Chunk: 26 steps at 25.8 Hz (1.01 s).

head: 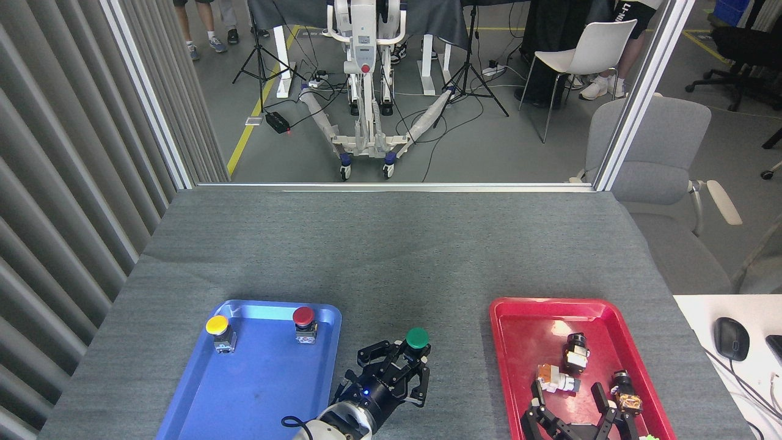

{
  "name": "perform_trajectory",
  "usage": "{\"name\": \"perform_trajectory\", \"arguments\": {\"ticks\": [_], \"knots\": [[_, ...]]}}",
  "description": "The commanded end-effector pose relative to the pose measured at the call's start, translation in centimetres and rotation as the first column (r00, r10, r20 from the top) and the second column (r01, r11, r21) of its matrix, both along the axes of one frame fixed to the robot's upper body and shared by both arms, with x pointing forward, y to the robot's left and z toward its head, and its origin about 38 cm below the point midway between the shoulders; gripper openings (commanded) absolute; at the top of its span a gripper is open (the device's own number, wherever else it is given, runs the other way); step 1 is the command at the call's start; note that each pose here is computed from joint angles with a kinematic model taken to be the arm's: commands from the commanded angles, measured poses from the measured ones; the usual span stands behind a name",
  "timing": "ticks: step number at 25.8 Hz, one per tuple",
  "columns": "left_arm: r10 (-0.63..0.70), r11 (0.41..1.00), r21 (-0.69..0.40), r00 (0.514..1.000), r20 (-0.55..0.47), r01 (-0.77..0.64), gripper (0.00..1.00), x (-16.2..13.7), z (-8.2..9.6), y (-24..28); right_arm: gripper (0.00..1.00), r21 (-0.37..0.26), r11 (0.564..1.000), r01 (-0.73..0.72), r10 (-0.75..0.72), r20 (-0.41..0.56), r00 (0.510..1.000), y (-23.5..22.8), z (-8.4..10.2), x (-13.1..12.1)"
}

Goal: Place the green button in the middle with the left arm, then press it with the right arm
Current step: 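Set the green button down between the trays, open left gripper, withdraw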

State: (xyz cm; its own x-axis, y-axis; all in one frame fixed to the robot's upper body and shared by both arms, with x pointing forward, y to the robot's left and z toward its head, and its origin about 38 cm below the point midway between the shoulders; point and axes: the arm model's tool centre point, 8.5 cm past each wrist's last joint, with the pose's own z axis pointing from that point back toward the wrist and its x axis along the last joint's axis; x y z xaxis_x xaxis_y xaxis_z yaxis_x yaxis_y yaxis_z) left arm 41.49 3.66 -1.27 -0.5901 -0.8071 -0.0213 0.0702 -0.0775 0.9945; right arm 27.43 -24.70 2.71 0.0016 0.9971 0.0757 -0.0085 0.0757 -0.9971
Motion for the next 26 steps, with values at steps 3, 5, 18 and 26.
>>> {"name": "perform_trajectory", "arguments": {"ticks": [3, 5, 18, 26], "knots": [[0.009, 1.0, 0.021, 0.999, -0.036, -0.009, 0.07, -0.5, -1.4, 0.5, 1.0, 0.004, 1.0, 0.007, -0.007, -0.005, 1.0, 0.1, -0.1, 0.0], [0.014, 1.0, 0.021, 0.999, -0.042, -0.013, 0.09, -0.6, -1.7, 0.6, 1.0, 0.005, 1.0, 0.007, -0.007, -0.005, 1.0, 0.1, -0.1, 0.0], [0.018, 1.0, 0.0, 1.0, -0.02, -0.018, 1.0, -0.5, -1.4, 0.6, 1.0, 0.012, 1.0, -0.004, 0.004, -0.006, 1.0, 0.7, -0.1, 0.2], [0.046, 0.993, -0.109, 0.995, 0.09, -0.036, 1.0, -2.9, 2.0, 0.0, 0.95, 0.012, 1.0, 0.026, -0.025, -0.019, 1.0, 0.9, -0.5, 0.4]]}}
